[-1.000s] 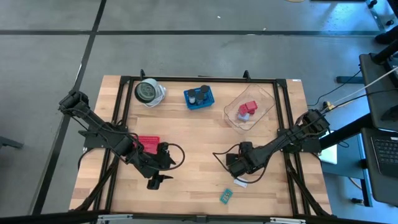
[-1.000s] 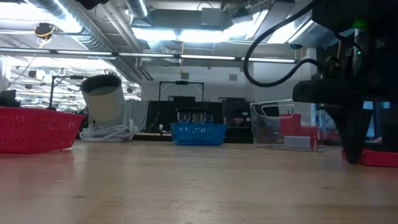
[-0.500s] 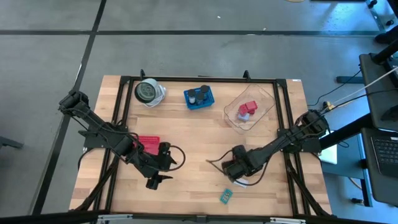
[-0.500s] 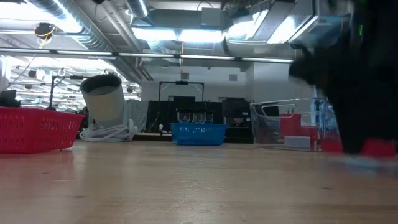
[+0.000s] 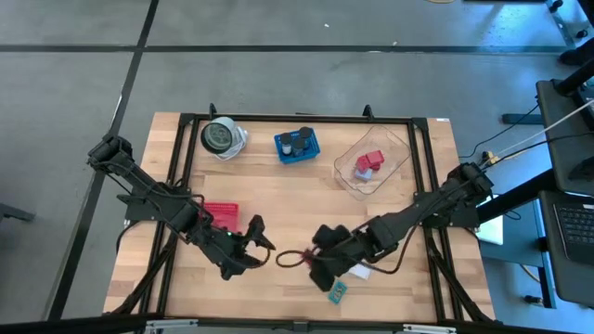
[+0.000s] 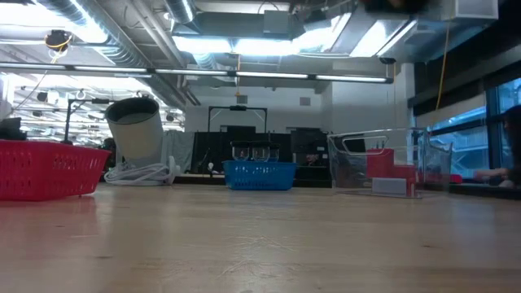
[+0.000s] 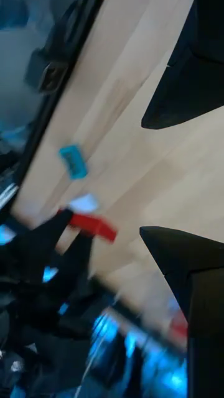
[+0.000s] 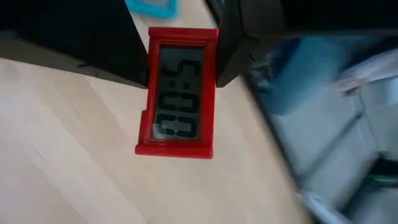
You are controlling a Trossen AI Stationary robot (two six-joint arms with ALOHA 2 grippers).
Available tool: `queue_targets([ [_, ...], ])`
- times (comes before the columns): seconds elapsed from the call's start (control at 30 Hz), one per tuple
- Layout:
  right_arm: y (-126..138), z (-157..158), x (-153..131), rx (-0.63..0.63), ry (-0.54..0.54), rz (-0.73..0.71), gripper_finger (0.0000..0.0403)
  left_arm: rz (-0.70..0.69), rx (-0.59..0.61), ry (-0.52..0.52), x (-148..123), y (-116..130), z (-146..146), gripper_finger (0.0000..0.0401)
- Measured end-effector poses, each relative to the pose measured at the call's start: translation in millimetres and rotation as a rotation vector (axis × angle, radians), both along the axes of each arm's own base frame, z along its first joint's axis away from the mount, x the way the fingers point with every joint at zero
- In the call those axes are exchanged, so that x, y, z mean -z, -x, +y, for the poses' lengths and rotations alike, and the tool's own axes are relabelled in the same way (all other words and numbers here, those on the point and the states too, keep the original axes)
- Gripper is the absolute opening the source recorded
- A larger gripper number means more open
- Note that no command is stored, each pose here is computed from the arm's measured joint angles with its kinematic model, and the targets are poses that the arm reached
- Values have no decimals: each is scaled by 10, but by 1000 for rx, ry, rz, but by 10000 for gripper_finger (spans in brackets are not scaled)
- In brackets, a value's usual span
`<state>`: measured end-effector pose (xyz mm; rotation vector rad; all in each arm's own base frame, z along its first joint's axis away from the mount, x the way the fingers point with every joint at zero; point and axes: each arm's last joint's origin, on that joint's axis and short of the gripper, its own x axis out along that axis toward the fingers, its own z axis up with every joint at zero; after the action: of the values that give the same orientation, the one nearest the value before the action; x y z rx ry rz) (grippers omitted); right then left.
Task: Pick & Place Office items
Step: Put the red digital clock into the red basket
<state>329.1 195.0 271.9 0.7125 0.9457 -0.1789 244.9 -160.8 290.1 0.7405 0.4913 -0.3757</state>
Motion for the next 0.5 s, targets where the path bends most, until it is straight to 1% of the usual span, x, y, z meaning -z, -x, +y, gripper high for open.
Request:
queue_targets([
  [0.1,-87,51,-219,-91,6,-144,178,-107,40,-37,-84,-45,-26,266],
  [0.17,-130,53,-296,-124,12,-204,175,-168,69,-63,-134,-67,-41,266],
  [0.33,-186,-2,-357,-165,37,-244,160,-287,87,-45,-248,-105,-69,266],
  [0.43,-200,-21,-357,-226,62,-252,165,-297,92,-15,-264,-112,-72,266],
  [0.5,-223,-21,-381,-260,70,-288,171,-292,108,-6,-262,-114,-71,266],
])
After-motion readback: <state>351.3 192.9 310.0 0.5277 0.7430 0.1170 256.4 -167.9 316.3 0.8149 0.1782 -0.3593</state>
